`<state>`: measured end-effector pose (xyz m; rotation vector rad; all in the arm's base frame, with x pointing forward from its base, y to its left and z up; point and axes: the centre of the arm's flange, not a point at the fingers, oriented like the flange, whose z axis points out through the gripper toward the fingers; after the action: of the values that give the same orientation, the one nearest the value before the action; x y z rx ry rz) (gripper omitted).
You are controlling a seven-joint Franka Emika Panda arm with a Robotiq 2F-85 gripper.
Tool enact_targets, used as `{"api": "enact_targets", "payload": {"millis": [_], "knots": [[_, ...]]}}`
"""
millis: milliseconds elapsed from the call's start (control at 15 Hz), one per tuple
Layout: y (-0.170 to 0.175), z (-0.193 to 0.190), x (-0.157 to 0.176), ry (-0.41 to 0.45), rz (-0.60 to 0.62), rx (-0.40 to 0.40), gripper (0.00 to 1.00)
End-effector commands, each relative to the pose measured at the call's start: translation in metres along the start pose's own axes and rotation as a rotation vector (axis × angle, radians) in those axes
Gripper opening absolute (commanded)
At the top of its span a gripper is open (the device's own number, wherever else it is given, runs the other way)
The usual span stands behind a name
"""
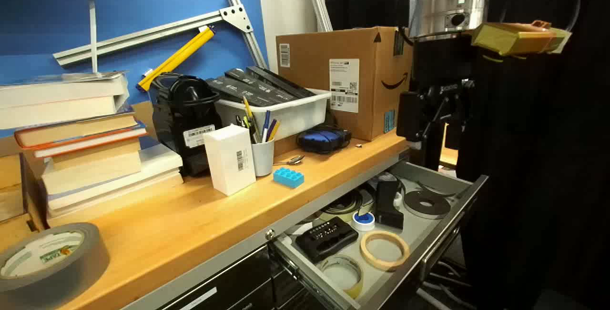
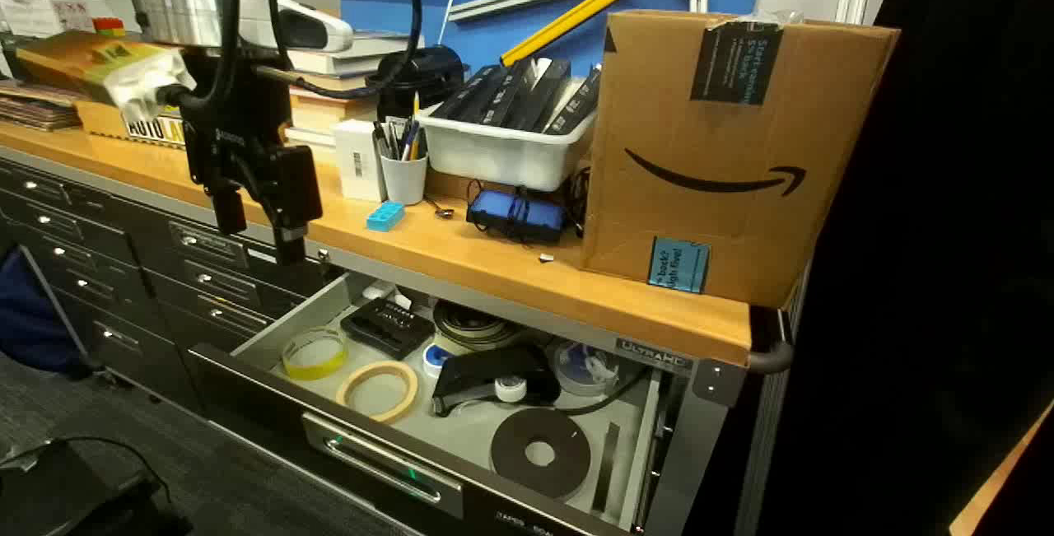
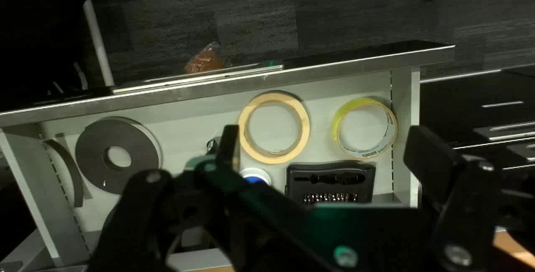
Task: Put the blue lego brick in the open drawer then close the drawer
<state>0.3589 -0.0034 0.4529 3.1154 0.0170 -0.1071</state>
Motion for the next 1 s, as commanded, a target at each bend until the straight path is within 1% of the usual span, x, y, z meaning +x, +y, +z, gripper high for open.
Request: {"api": "enact_targets", "payload": {"millis": [0,467,533,600,733,933], "knots": [[0.000,-0.001,0.000,0.002,0.000,0.000,1.00],[0.000,-0.002,0.000,0.004,0.000,0.000,1.00],[-0.007,-0.004,0.006,-0.001,-0.002,-0.016,1.00],[-0.018,-0.003,0.019,-0.021,-0.017,-0.024,1.00],[-0.041,0.000,0.046,-0.033,-0.078,-0.010,1.00],[-0.079,0.006,0.091,0.001,-0.149,-0.003,1.00]]}}
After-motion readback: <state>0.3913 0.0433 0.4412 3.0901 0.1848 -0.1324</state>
